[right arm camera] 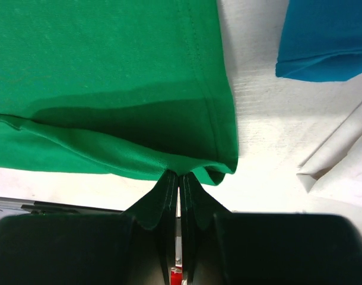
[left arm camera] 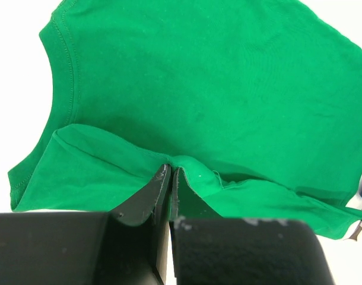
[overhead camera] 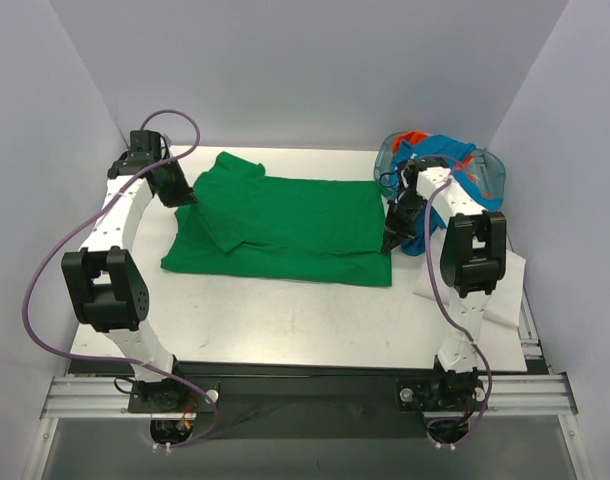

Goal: Fold and stack the t-shirts
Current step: Fold the flattened tshirt in 1/3 of the way

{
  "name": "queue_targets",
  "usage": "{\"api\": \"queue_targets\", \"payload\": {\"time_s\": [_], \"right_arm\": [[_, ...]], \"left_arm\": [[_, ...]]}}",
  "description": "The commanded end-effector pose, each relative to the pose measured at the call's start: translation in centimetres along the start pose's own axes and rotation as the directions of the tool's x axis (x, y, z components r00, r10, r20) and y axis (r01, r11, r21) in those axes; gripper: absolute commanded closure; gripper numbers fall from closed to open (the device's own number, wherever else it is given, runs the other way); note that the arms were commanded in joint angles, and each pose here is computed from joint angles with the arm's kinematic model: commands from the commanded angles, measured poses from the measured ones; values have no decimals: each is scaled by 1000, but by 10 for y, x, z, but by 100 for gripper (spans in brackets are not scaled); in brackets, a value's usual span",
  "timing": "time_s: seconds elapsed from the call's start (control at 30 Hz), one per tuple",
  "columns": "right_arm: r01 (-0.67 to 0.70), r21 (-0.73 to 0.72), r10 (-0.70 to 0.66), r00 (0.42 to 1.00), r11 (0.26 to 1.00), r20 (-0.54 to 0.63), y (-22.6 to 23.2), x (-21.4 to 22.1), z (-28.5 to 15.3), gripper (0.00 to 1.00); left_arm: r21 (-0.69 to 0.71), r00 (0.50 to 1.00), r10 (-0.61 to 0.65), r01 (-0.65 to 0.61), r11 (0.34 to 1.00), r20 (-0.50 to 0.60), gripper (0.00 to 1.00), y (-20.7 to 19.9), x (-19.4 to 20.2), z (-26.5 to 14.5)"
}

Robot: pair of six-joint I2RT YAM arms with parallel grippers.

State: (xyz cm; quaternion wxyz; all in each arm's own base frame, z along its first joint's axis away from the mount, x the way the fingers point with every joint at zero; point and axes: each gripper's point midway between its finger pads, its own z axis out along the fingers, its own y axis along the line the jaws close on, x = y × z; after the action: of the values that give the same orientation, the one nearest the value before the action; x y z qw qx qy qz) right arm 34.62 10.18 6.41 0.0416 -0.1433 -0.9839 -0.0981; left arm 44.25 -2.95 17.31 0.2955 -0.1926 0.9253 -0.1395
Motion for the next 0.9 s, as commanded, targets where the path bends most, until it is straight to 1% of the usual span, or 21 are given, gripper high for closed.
{"api": "queue_targets", "payload": {"time_s": [0.0, 0.27, 0.5, 0.53, 0.57, 0.6, 0.63, 0.67, 0.7, 0.73, 0.8, 0.87], "right_arm": [[-24, 26, 25, 999, 999, -27, -8, 8, -10, 100], [-33, 36, 34, 999, 999, -27, -13, 0, -6, 100], [-37, 58, 38, 999, 998, -24, -18, -9, -1, 99], [-37, 56, 38, 999, 998, -17, -17, -12, -1, 90], [-39, 59, 40, 999, 998, -8, -18, -16, -2, 84], [-40, 56, 40, 999, 998, -2, -18, -18, -3, 77], [-37, 47, 36, 999, 998, 13, -15, -23, -7, 65], [-38, 45, 36, 999, 998, 26, -14, -25, -10, 60], [-35, 40, 33, 999, 999, 42, -12, -27, -14, 56], [-31, 35, 29, 998, 999, 56, -11, -30, -18, 51], [-18, 29, 15, 995, 999, 97, -7, -34, -30, 48], [2, 32, -6, 993, 999, 122, -6, -35, -36, 46]], "left_arm": [[17, 998, 33, -33, 999, 48, 100, -8, -15, -6], [-5, 998, 25, -25, 1000, 49, 100, -5, -19, 4], [-5, 999, 1, -1, 1000, 43, 100, -4, -23, 22], [3, 998, -3, 3, 1000, 56, 96, -7, -28, 25], [12, 998, -12, 11, 1000, 67, 78, -10, -32, 25], [18, 997, -16, 15, 1000, 74, 68, -12, -35, 29], [43, 994, -12, 7, 999, 106, 61, -21, -45, 27], [50, 993, -18, 13, 999, 113, 57, -25, -48, 28], [57, 993, -19, 13, 998, 117, 50, -27, -51, 30], [62, 992, -19, 12, 998, 121, 49, -30, -53, 30], [66, 992, -19, 11, 998, 126, 45, -33, -56, 28], [56, 995, -19, 13, 998, 102, 45, -28, -46, 33]]}}
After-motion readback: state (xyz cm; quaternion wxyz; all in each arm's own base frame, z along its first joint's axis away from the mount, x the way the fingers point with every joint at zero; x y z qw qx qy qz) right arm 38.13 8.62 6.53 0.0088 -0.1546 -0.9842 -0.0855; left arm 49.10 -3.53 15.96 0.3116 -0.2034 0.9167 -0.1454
